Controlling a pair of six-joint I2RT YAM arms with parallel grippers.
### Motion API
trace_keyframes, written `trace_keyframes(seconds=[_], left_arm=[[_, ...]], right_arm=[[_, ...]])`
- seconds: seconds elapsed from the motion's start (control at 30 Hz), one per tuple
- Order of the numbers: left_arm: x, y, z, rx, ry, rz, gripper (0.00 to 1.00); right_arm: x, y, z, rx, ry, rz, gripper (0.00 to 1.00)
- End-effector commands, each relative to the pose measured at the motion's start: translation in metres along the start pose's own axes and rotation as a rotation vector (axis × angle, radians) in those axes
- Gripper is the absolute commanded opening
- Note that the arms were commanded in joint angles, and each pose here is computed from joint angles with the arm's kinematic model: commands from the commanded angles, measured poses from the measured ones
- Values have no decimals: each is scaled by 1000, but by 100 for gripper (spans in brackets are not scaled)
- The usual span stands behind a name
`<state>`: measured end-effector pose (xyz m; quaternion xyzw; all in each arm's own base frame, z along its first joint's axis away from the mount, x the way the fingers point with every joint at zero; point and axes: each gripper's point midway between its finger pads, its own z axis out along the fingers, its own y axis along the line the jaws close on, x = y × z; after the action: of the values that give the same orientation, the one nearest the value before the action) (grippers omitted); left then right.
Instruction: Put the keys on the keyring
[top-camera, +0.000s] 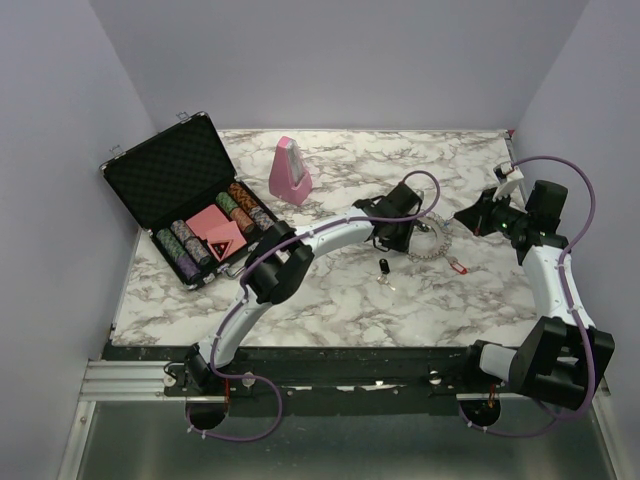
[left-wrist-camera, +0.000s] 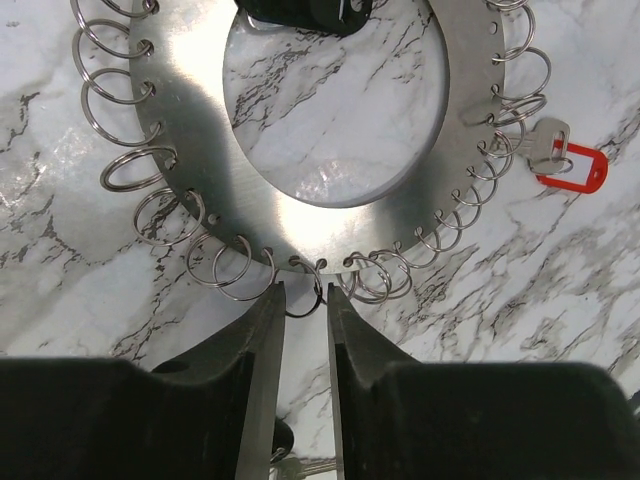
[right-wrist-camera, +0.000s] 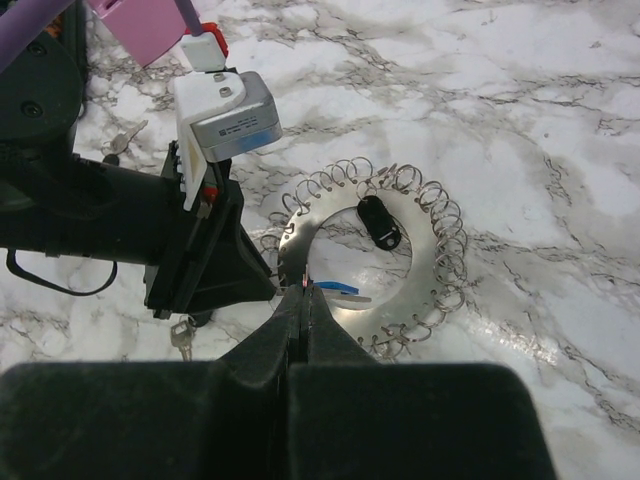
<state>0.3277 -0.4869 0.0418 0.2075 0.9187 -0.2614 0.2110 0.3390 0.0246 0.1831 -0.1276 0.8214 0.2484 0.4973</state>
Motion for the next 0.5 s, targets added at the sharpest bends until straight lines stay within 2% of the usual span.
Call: trace_keyframes(seconds=[0.0, 0.07, 0.27, 0.37, 0.47], left_arm=[[5, 0, 1, 7, 24, -5, 30], [5, -1, 0, 7, 23, -2, 24], [6, 1, 1, 2, 25, 4, 14], [7, 1, -1, 2, 30, 9, 4], [8, 1, -3, 3, 27, 13, 0]], right_arm=[[-7, 3, -3, -19, -15, 6, 0], [-7, 3, -3, -21, -15, 6, 0], [-5, 4, -2, -29, -12, 10, 0], [-6, 5, -2, -32, -15, 8, 0], [-5, 6, -2, -35, -13, 8, 0]])
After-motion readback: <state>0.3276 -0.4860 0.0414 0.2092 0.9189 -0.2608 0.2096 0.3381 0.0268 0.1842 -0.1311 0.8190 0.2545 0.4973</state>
